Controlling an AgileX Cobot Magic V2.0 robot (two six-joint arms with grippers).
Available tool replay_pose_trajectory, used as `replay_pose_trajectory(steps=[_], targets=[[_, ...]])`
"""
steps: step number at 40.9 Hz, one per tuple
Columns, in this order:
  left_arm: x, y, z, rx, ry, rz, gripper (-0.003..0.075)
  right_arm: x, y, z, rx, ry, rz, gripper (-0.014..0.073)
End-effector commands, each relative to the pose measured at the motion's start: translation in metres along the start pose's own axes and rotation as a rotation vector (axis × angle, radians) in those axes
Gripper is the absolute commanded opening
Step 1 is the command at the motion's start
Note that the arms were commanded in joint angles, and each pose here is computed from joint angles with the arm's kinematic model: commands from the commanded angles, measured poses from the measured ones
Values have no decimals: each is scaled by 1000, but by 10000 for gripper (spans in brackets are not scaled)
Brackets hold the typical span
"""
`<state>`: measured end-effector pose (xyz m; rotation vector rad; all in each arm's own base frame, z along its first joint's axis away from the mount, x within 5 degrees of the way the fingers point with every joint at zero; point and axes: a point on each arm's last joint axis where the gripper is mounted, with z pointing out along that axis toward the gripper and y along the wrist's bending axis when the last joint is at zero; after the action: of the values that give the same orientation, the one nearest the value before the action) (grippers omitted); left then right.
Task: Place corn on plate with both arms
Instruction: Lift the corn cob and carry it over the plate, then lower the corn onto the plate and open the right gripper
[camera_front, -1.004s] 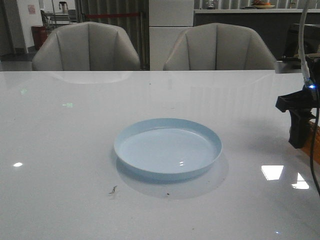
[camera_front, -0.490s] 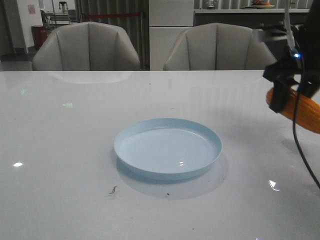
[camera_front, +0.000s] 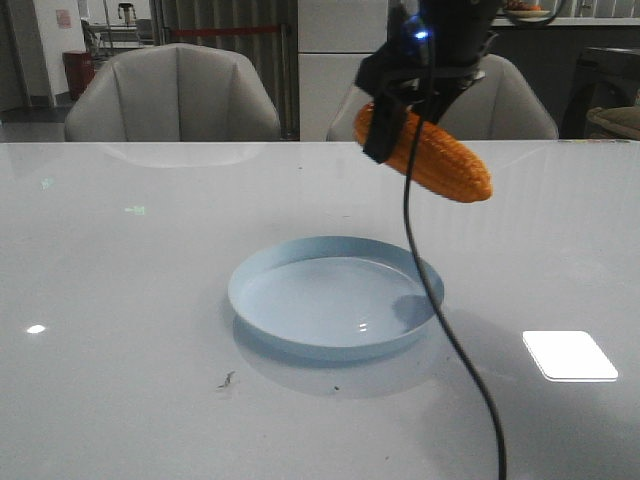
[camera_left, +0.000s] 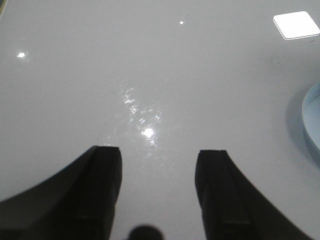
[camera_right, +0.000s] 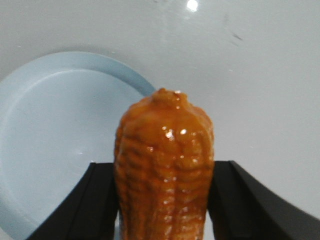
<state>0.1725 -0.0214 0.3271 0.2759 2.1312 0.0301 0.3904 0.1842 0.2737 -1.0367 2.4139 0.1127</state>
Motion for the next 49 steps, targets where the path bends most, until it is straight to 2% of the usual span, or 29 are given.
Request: replay_pose_trajectory(steps=[1, 7, 15, 25, 27, 33, 37, 43, 49], targets=[[-15, 2, -7, -12, -110, -16, 400, -19, 13, -15, 14, -104, -43, 120], [-15, 2, -7, -12, -110, -16, 400, -24, 30, 0, -10, -99, -76, 139], [-15, 2, -7, -12, -110, -16, 400, -21, 36, 21, -31, -62, -82, 229], [-15, 2, -7, -12, -110, -16, 400, -15, 37, 43, -51, -6, -80, 235], [-15, 2, -7, -12, -110, -16, 400, -14, 37, 45, -54, 3, -79, 268], [-15, 2, -7, -12, -110, -16, 400, -13, 38, 47, -57, 9, -79, 503], [-15, 2, -7, -12, -110, -16, 400, -13, 38, 47, -58, 12, -79, 601], [-15, 2, -7, -12, -108, -16, 400, -14, 40, 44, -78, 3, -60, 583], [-14, 2, -7, -11, -106, -16, 400, -17, 40, 26, -82, -11, -58, 583]])
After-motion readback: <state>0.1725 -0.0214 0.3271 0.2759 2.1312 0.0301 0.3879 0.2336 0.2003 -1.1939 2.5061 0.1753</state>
